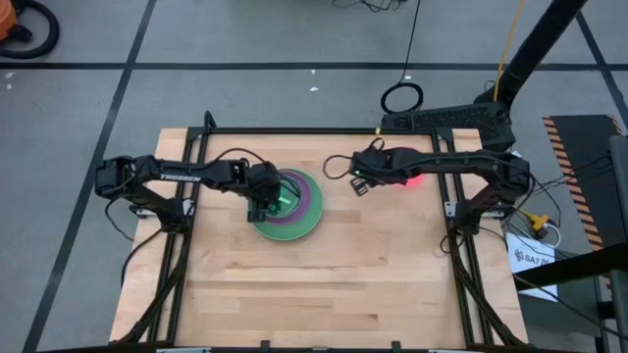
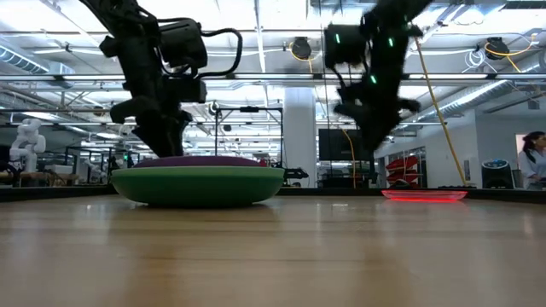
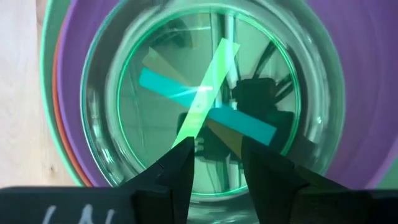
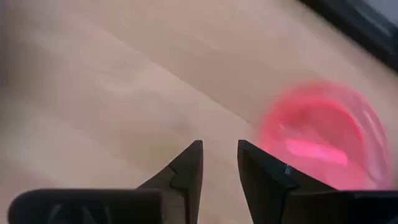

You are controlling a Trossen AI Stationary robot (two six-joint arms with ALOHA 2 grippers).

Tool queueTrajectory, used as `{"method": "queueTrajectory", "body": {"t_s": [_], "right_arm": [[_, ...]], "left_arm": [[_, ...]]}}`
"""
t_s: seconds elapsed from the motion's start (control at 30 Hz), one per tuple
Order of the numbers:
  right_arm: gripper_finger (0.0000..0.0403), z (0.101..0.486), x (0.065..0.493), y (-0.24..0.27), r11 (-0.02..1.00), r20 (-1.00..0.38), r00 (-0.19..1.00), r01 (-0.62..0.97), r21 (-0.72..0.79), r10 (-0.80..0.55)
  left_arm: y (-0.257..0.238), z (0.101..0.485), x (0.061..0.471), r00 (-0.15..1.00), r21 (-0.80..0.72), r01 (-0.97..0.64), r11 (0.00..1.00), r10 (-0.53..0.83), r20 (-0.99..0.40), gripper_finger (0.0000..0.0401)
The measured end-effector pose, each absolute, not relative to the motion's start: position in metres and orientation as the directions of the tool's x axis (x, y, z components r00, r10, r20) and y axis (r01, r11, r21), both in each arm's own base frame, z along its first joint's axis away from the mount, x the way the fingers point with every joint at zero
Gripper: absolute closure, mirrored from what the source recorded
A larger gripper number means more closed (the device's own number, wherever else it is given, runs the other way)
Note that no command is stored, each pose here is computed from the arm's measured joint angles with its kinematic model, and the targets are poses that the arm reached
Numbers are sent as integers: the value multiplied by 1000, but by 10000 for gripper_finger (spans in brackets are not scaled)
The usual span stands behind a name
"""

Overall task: Stack plastic plates
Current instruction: Stack the transparent pink plate on top of the transparent green plate

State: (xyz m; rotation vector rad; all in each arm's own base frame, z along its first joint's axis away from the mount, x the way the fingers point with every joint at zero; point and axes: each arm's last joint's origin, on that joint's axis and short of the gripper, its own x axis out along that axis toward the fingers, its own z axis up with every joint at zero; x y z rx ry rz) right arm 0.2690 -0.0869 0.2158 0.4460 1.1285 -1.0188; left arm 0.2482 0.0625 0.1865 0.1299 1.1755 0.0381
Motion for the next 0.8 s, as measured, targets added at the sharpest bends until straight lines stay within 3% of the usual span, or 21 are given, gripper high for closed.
{"method": "queueTrajectory", "body": {"t_s": [0.2, 0.37, 0.8], "right_arm": [[310, 167, 231, -109, 390, -928, -69, 894, -220, -366], [310, 147, 218, -115, 379, -947, -51, 908, -176, -317], [310, 133, 216, -118, 393, -926, 11, 907, -150, -378]], "left_arm": [[64, 194, 252, 405, 139, 61, 988, 103, -909, 261], [64, 204, 255, 440, 158, 68, 985, 112, -891, 261], [59, 247, 234, 588, 195, 17, 981, 148, -795, 261]]}}
